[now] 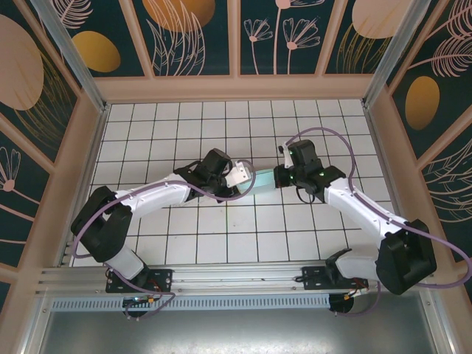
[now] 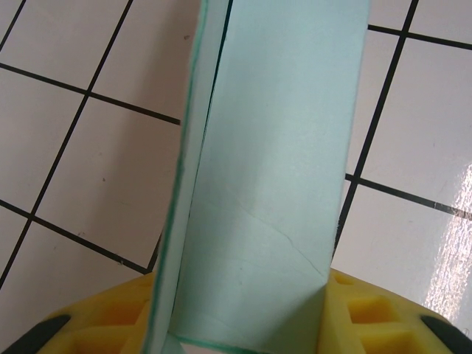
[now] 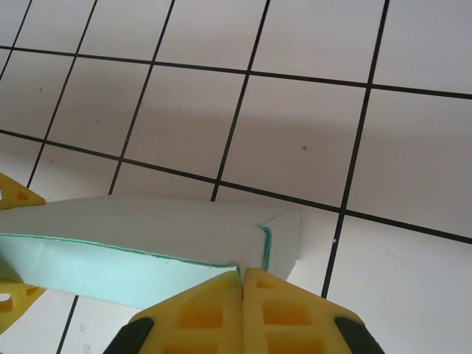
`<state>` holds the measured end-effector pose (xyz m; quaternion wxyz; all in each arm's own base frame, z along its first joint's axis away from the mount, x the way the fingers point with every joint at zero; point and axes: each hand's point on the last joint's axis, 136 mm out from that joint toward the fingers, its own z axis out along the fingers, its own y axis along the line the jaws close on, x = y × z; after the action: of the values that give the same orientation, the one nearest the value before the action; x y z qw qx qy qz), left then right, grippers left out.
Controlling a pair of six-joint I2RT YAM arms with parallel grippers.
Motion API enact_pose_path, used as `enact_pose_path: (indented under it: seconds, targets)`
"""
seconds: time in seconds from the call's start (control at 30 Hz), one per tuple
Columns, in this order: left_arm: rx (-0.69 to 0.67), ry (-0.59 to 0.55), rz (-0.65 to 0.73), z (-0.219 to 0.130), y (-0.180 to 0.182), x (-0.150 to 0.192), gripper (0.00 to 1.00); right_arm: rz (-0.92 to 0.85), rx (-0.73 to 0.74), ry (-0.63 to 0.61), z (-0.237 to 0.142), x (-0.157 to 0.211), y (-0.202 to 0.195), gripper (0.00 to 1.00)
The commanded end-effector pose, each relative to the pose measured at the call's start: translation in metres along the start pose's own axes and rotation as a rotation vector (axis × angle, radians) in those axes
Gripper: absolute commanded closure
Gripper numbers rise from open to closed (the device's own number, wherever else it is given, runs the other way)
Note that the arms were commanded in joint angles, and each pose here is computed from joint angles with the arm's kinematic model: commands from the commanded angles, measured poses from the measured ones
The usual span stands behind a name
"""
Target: Fold the paper box
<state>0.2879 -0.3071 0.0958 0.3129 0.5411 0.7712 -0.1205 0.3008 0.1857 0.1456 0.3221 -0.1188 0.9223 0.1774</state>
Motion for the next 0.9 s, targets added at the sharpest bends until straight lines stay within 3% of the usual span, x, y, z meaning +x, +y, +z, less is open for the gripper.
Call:
enact_pose_path:
  seconds: [0.0, 0.23, 0.43, 0.7, 0.87]
  targets:
    - [0.071, 0.132, -0.025, 0.015, -0.017, 0.038, 0.78, -0.013, -0.059, -0.044, -0.001, 0.001, 0.014, 1.00]
    - [0.065, 0.094, -0.031, 0.011, -0.016, 0.028, 0.70, -0.033, -0.053, -0.063, 0.007, 0.008, 0.010, 1.00]
    - [0.074, 0.041, -0.027, 0.006, -0.017, 0.018, 0.43, -0.033, -0.046, -0.084, 0.005, 0.008, 0.008, 1.00]
    - [-0.066, -0.174, -0.136, -0.030, 0.009, -0.031, 0.02, -0.040, -0.025, -0.082, 0.006, 0.008, 0.004, 1.00]
    - [-0.210, -0.363, -0.311, -0.078, 0.035, -0.058, 0.01, -0.040, -0.018, -0.091, 0.006, 0.005, 0.003, 1.00]
